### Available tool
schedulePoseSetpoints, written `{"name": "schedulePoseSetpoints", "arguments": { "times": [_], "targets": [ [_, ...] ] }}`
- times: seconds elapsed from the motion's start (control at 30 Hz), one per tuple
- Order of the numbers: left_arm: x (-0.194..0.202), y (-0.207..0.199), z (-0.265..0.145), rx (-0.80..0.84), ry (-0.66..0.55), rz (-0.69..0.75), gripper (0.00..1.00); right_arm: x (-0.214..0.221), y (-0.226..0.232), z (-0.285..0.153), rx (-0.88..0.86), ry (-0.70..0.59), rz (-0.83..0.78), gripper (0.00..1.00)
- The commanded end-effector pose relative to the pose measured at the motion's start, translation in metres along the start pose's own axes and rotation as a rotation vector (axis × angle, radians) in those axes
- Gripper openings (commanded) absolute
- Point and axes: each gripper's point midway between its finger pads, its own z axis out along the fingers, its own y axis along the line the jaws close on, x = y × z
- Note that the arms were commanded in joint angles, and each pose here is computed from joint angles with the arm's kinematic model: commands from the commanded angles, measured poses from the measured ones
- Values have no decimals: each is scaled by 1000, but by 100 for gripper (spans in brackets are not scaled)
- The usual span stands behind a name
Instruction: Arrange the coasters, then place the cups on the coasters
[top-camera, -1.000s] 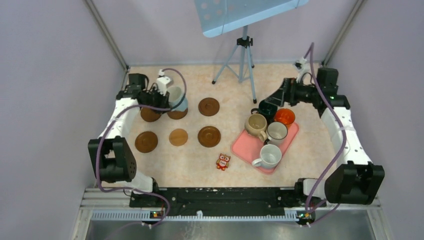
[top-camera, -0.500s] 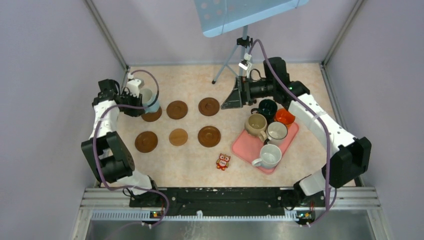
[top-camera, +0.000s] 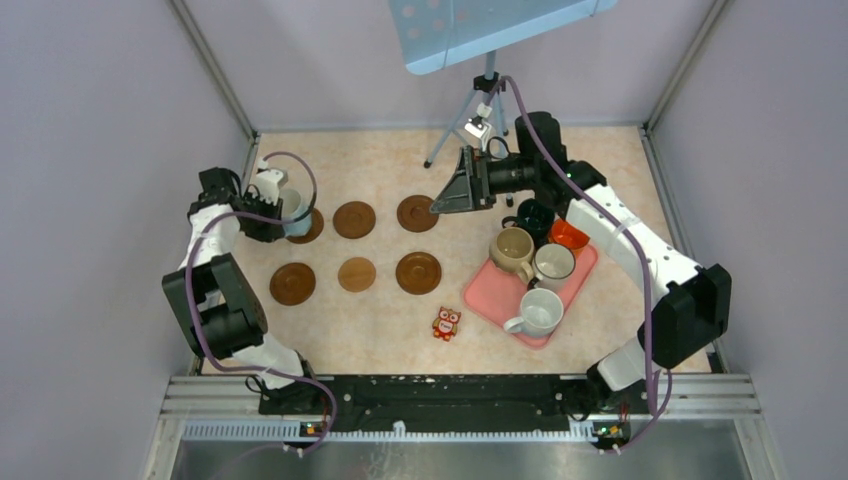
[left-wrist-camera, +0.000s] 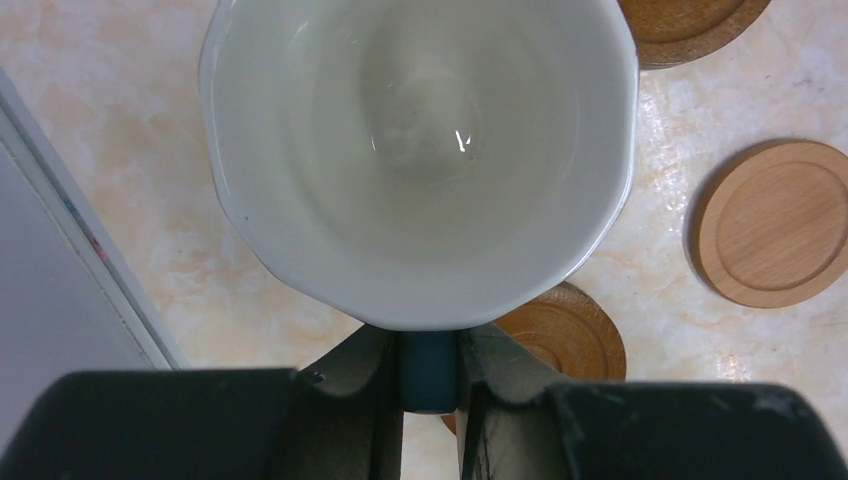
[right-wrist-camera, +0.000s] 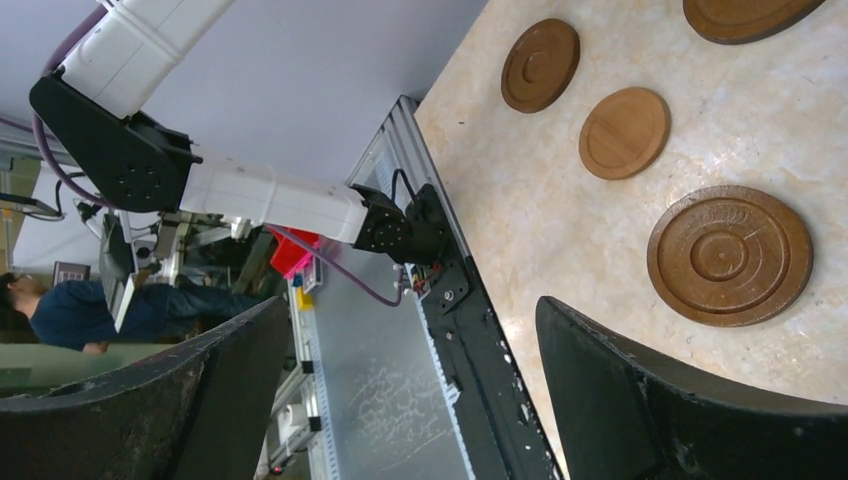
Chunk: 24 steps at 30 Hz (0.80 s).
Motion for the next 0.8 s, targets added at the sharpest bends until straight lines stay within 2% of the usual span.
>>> {"name": "schedulePoseSetpoints", "arguments": {
  "times": [0.0, 0.77],
  "targets": [
    [-25, 19, -5, -53, -91, 69, 0, -4, 13, -4, -13, -22, -56, 92],
    [-31, 26, 13, -21, -111, 66, 0, 4, 1, 1, -5, 2, -32, 93]
  ]
}}
